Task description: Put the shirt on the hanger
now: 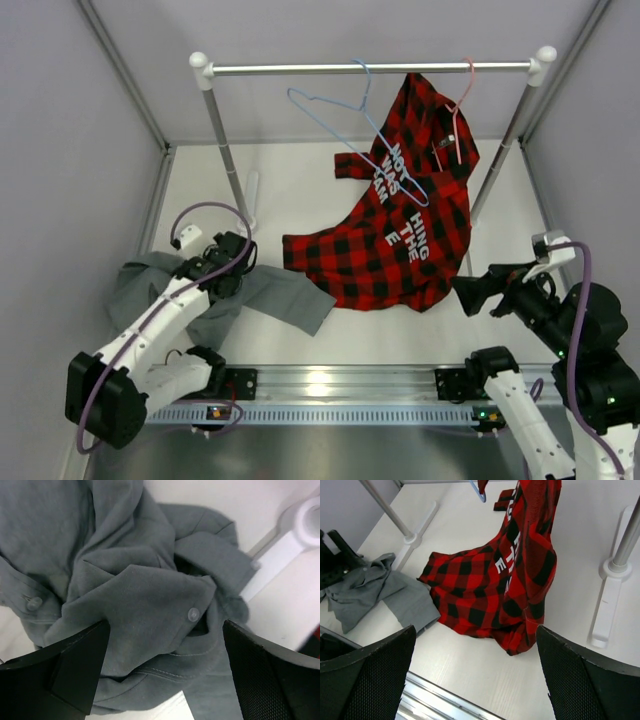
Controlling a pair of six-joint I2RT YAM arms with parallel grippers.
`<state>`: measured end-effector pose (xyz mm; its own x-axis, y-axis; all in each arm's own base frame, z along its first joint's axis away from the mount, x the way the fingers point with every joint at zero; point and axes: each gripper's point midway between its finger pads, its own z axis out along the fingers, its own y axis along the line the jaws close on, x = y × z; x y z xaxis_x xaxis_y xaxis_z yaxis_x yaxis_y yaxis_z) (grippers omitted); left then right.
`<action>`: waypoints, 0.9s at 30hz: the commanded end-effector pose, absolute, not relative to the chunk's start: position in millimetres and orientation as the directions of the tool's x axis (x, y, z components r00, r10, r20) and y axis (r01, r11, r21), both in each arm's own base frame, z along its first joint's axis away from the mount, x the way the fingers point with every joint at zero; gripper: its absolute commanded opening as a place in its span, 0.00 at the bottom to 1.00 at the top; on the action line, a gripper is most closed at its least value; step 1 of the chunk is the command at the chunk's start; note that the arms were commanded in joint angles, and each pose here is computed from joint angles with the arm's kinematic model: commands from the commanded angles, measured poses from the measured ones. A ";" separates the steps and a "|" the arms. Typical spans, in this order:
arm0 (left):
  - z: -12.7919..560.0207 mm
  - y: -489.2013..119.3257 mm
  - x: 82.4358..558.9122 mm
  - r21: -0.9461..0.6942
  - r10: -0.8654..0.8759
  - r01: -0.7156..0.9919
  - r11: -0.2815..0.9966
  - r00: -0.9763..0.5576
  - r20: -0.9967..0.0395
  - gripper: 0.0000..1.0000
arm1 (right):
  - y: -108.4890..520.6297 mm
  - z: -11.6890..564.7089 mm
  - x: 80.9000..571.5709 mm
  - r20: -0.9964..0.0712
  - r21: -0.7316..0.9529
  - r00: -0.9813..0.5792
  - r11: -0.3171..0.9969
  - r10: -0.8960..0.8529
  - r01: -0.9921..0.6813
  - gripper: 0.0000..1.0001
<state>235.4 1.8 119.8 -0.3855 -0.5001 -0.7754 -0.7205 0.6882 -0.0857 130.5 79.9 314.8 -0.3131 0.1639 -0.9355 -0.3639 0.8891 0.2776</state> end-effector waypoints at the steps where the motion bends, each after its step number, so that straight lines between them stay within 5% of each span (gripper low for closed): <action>1: 93.6 -5.6 243.6 -0.147 -0.578 -0.759 0.634 -0.339 -0.742 0.98 | 86.6 330.1 129.4 -0.952 0.274 -0.244 0.867 0.183 -0.417 1.00; 5: 66.1 -17.1 240.2 -0.125 -0.587 -0.734 0.668 -0.416 -0.694 0.82 | 88.9 318.4 133.5 -0.944 0.289 -0.275 0.863 0.184 -0.414 1.00; 8: 74.0 -22.6 244.3 -0.139 -0.570 -0.695 0.705 -0.440 -0.694 0.26 | 91.3 314.7 136.5 -0.939 0.300 -0.290 0.858 0.187 -0.417 0.99; 10: 94.0 -27.6 251.2 -0.198 -0.576 -0.664 0.721 -0.415 -0.704 0.00 | 91.6 313.6 138.8 -0.937 0.304 -0.294 0.858 0.191 -0.413 0.99; 15: 153.5 -56.4 265.5 -0.340 -0.522 -0.432 0.835 -0.430 -0.736 0.00 | 99.1 316.5 144.6 -0.932 0.328 -0.293 0.836 0.212 -0.440 1.00; 20: 221.0 -135.8 261.1 -0.460 -0.356 0.048 0.887 -0.563 -0.745 0.00 | 124.6 325.1 145.2 -0.919 0.372 -0.333 0.744 0.211 -0.556 0.99; 24: 270.5 -196.2 232.5 -0.566 -0.288 0.347 0.748 -0.599 -0.747 0.00 | 148.7 343.0 140.3 -0.909 0.406 -0.369 0.622 0.196 -0.669 0.99; 27: 256.5 -239.7 198.0 -0.650 -0.235 0.438 0.621 -0.688 -0.687 0.00 | 162.0 337.2 139.4 -0.876 0.465 -0.451 0.544 0.170 -0.698 1.00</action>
